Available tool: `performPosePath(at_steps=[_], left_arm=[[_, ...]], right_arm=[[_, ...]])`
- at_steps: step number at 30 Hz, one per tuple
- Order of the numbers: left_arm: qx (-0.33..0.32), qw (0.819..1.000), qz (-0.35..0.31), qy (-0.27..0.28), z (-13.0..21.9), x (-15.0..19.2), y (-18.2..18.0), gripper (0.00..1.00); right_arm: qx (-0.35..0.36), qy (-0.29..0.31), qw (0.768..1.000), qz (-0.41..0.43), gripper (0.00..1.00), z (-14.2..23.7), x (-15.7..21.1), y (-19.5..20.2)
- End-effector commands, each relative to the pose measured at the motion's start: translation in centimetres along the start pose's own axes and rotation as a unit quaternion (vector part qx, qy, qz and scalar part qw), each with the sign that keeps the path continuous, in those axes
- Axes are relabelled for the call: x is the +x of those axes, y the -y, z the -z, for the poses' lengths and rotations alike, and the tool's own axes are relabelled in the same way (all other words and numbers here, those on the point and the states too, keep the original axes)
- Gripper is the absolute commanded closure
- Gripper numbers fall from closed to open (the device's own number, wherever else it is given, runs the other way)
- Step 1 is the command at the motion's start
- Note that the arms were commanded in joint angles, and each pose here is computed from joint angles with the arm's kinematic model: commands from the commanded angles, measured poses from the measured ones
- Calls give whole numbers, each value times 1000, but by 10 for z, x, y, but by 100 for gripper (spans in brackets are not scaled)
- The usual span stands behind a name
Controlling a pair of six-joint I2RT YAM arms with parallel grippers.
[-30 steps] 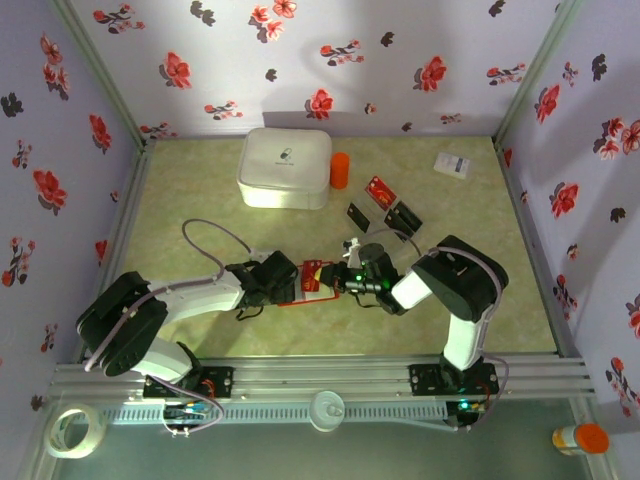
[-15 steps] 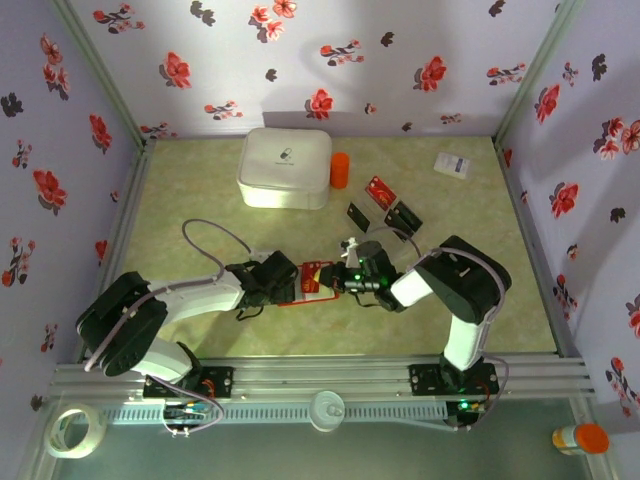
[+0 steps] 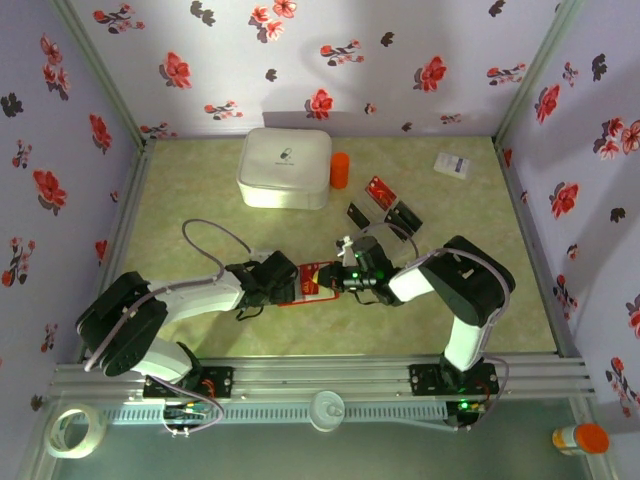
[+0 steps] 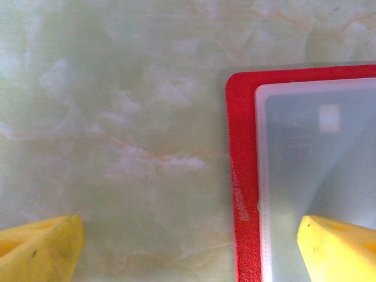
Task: Put the credit cards into the card holder
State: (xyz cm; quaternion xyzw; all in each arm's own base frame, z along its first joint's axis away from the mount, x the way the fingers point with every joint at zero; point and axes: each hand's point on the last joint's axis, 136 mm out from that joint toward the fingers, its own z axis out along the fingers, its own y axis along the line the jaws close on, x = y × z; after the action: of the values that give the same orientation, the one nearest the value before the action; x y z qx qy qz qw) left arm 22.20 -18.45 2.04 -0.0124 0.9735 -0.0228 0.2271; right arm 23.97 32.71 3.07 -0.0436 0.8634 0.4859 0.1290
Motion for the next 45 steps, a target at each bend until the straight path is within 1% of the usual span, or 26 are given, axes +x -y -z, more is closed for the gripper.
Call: performPosePath(at_steps=[1,16,45], left_arm=[[-34,999,-15,-19,-2,17,-19,6],[-34,999,-15,-19,-3,18,-19,6],[-32,999,-14,-18,-4,18,-18,6]], right_arm=[[63,-54,996,-26,100,3,31,35],[76,-68,994,-28,100,9,35,41],[92,-121,988,-31,100,4,47,48]])
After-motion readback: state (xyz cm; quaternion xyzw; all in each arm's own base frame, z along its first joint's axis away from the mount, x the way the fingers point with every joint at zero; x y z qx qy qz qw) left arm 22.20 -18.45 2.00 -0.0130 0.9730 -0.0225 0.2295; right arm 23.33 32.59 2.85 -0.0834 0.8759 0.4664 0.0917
